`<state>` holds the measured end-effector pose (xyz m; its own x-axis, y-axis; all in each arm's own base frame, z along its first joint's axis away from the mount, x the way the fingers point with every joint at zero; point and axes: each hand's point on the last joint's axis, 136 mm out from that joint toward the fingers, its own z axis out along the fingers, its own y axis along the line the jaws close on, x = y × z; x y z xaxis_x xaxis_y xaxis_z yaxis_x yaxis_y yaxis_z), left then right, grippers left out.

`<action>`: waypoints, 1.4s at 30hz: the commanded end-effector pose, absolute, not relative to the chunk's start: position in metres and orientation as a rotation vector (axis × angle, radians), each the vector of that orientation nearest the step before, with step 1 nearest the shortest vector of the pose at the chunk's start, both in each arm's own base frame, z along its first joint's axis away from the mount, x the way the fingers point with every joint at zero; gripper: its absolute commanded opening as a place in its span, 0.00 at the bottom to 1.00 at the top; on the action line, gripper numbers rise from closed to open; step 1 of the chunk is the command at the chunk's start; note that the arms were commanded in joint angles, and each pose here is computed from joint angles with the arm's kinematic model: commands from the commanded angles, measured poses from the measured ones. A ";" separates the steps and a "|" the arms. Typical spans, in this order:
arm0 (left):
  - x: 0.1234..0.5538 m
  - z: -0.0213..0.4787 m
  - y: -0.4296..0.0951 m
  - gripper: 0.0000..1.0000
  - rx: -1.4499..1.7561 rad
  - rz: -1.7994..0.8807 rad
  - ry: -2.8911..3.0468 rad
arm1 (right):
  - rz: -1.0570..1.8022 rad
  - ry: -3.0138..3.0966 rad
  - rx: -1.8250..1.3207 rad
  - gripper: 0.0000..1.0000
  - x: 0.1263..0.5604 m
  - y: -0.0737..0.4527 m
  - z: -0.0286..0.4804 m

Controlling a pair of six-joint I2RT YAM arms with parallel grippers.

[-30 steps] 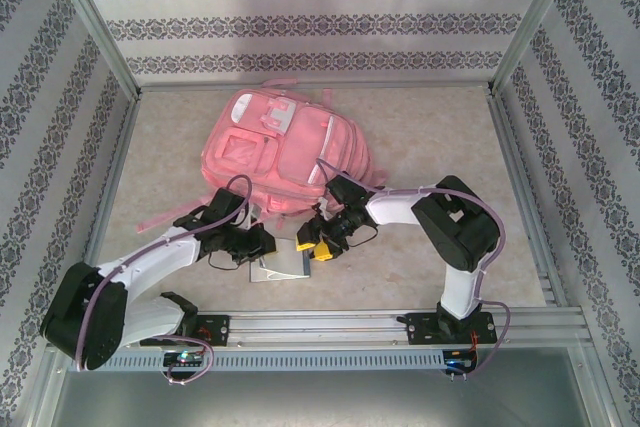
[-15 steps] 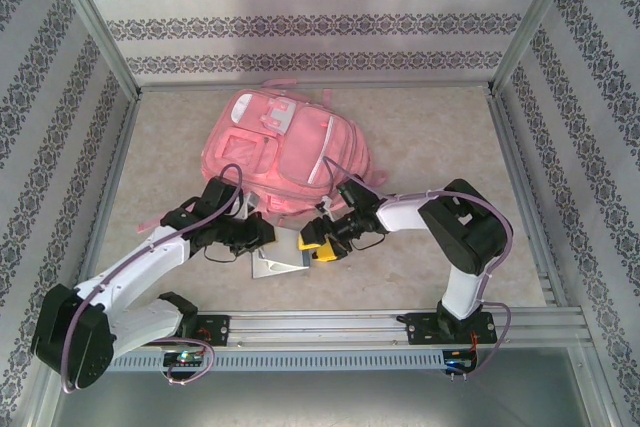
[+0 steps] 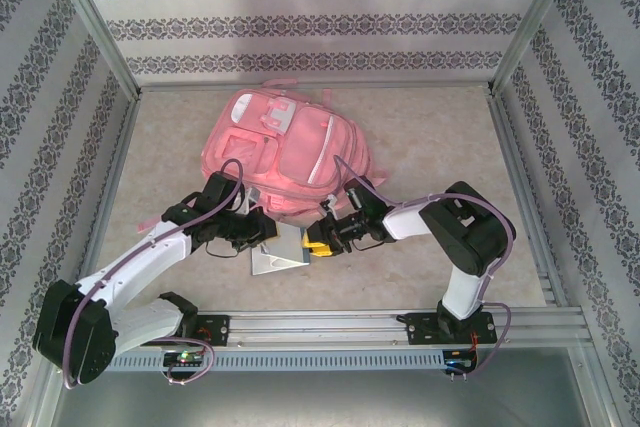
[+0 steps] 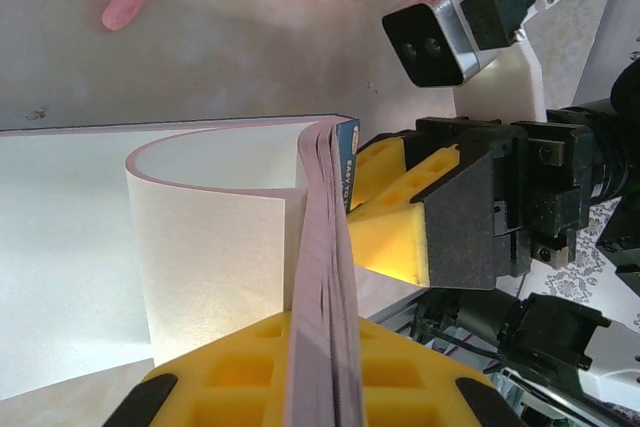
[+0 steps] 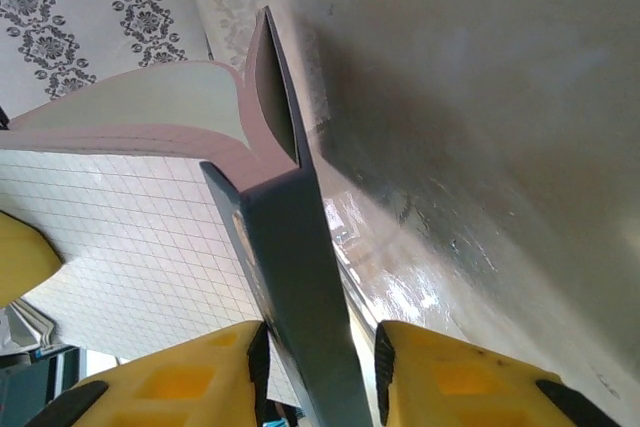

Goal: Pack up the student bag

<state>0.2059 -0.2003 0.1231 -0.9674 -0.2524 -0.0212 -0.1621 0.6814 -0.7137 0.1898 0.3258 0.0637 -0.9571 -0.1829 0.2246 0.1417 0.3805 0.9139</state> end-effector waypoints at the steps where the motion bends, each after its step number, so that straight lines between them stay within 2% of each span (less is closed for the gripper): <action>1: 0.214 0.141 -0.207 0.09 -0.310 -1.211 2.721 | -1.660 -2.361 0.032 0.34 0.196 0.326 0.075; 3: 0.216 0.143 -0.207 0.08 -0.305 -1.216 2.713 | -1.675 -2.350 0.038 0.35 0.196 0.327 0.077; 7: 0.218 0.149 -0.211 0.08 -0.300 -1.255 2.684 | -1.713 -2.305 0.068 0.45 0.192 0.331 0.085; 11: 0.221 0.159 -0.215 0.08 -0.299 -1.299 2.644 | -1.761 -2.291 0.086 0.47 0.194 0.334 0.092; 17: 0.218 0.156 -0.211 0.08 -0.301 -1.277 2.654 | -1.817 -2.315 0.084 0.29 0.202 0.333 0.102; 20: 0.216 0.148 -0.206 0.13 -0.320 -1.227 2.687 | -1.821 -2.333 0.063 0.18 0.205 0.330 0.104; 22: 0.215 0.141 -0.200 0.21 -0.336 -1.178 2.713 | -1.816 -2.361 0.035 0.12 0.209 0.325 0.103; 24: 0.214 0.137 -0.192 0.40 -0.348 -1.114 2.739 | -1.803 -2.399 0.007 0.07 0.212 0.318 0.102; 25: 0.215 0.136 -0.186 0.48 -0.357 -1.070 2.749 | -1.795 -2.425 -0.004 0.07 0.214 0.314 0.101; 28: 0.214 0.128 -0.166 0.63 -0.413 -0.931 2.787 | -1.759 -2.492 -0.035 0.07 0.218 0.303 0.100; 33: 0.211 0.111 -0.147 0.74 -0.521 -0.835 2.836 | -1.744 -2.564 -0.040 0.06 0.223 0.294 0.112; 38: 0.223 0.117 -0.171 0.79 -0.531 -1.044 2.785 | -1.833 -2.553 0.027 0.04 0.227 0.301 0.155; 42: 0.239 0.135 -0.189 0.79 -0.472 -1.190 2.723 | -1.932 -2.524 0.099 0.03 0.231 0.304 0.197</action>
